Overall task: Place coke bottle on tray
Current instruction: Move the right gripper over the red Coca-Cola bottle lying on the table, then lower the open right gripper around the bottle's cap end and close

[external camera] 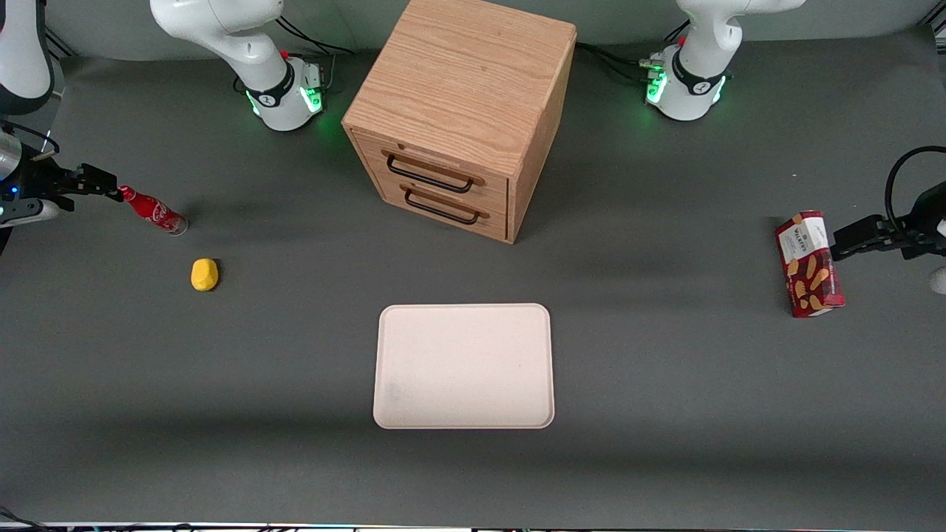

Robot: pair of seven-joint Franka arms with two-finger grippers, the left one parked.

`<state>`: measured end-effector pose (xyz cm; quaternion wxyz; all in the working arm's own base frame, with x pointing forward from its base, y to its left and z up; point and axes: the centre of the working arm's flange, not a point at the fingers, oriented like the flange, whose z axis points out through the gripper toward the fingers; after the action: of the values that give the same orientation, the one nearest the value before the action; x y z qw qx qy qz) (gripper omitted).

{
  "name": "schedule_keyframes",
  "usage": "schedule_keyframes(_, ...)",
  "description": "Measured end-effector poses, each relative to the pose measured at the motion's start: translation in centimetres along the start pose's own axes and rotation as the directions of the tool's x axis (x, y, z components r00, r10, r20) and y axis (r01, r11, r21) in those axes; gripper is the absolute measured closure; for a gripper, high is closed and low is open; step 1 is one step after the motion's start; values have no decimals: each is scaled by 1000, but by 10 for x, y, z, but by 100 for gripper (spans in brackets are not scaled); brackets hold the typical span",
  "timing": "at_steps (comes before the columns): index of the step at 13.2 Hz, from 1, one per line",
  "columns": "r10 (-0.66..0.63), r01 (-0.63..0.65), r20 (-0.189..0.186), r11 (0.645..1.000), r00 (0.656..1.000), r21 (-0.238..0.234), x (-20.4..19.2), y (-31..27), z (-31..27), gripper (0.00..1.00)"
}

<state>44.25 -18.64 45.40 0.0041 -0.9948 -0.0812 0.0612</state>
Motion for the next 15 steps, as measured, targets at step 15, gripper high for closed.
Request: schedule_keyframes(15, -58, 58, 10, 997, 998, -44, -69, 37, 117, 0)
